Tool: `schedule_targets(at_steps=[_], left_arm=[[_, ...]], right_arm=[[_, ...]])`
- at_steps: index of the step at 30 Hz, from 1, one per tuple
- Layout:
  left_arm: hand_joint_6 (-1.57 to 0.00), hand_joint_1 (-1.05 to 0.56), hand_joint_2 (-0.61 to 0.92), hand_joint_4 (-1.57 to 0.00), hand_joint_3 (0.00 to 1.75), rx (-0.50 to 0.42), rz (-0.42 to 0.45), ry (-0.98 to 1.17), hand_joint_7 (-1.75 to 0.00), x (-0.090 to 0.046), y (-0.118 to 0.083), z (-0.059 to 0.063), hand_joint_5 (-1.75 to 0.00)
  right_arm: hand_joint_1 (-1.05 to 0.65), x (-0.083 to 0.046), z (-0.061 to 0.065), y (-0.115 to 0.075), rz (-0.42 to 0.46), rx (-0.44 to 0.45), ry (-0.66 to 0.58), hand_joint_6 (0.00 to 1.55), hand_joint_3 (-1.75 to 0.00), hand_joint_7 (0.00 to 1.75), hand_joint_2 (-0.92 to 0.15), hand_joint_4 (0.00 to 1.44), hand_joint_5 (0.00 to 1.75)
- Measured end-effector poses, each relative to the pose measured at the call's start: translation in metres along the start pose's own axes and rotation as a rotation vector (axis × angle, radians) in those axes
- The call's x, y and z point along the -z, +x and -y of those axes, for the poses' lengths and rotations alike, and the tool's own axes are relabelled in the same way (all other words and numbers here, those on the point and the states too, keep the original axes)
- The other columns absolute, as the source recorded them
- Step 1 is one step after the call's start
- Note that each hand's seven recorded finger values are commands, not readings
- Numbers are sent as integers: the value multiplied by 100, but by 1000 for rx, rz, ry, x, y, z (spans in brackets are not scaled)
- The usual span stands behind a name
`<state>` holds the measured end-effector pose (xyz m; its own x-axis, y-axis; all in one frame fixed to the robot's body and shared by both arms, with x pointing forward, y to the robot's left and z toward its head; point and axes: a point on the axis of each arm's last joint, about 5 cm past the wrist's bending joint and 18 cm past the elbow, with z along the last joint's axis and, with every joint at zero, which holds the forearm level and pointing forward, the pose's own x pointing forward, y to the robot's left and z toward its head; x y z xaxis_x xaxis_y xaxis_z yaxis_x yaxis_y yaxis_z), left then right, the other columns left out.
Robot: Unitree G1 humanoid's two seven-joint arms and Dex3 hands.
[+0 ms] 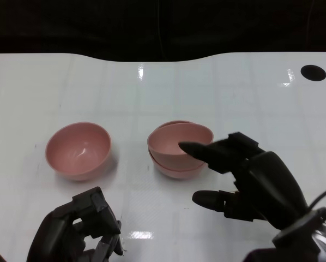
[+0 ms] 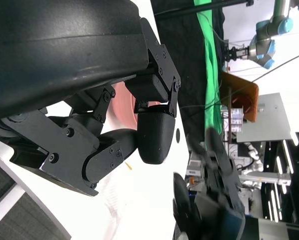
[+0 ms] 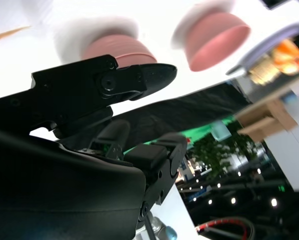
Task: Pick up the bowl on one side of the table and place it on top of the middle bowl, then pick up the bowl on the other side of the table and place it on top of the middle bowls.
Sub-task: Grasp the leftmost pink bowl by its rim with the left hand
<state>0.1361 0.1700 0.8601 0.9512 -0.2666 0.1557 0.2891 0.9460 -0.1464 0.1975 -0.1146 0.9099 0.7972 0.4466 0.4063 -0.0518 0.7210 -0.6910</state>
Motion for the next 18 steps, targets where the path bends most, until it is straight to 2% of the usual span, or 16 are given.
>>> schedule_targets(at_steps=[4, 6, 8, 9, 12, 14, 16, 18], left_arm=[[-74, -13, 62, -78, 110, -1, -3, -2, -154, 0, 0, 0, -174], [-73, -13, 61, -78, 113, -1, 0, -2, -155, -1, 0, -1, -174], [-73, -13, 61, -78, 115, -1, 0, 0, -156, -1, 0, -1, -175], [-73, -13, 61, -78, 115, -2, 0, 1, -156, -1, 0, -1, -175], [-73, -13, 60, -78, 115, -6, -1, 6, -156, -1, -1, -3, -175], [-73, -13, 61, -79, 115, -5, 1, 7, -157, -2, -1, -3, -175], [-73, -13, 61, -79, 116, -5, 3, 8, -157, -2, -1, -3, -175], [-73, -10, 62, -80, 118, -4, 12, 12, -157, -2, -1, -3, -175]], right_arm=[[-20, 1, 4, -11, 1, 36, 122, 85, -19, 40, -89, 65, 107], [-15, 1, 5, -14, 19, 41, 162, 84, -65, 50, -66, 69, 105], [-12, 3, 8, -16, 40, 57, 191, 88, -94, 53, -53, 73, 102], [-10, 4, 9, -18, 44, 64, 207, 90, -102, 53, -49, 74, 101], [-9, 9, 8, -27, 28, 57, 243, 93, -111, 54, -46, 77, 100], [-9, 11, 10, -32, 9, 51, 266, 99, -111, 57, -51, 81, 106], [-8, 13, 12, -40, -6, 38, 291, 103, -115, 65, -53, 83, 120], [-6, 14, 13, -48, -21, 24, 311, 98, -126, 86, -49, 81, 137]])
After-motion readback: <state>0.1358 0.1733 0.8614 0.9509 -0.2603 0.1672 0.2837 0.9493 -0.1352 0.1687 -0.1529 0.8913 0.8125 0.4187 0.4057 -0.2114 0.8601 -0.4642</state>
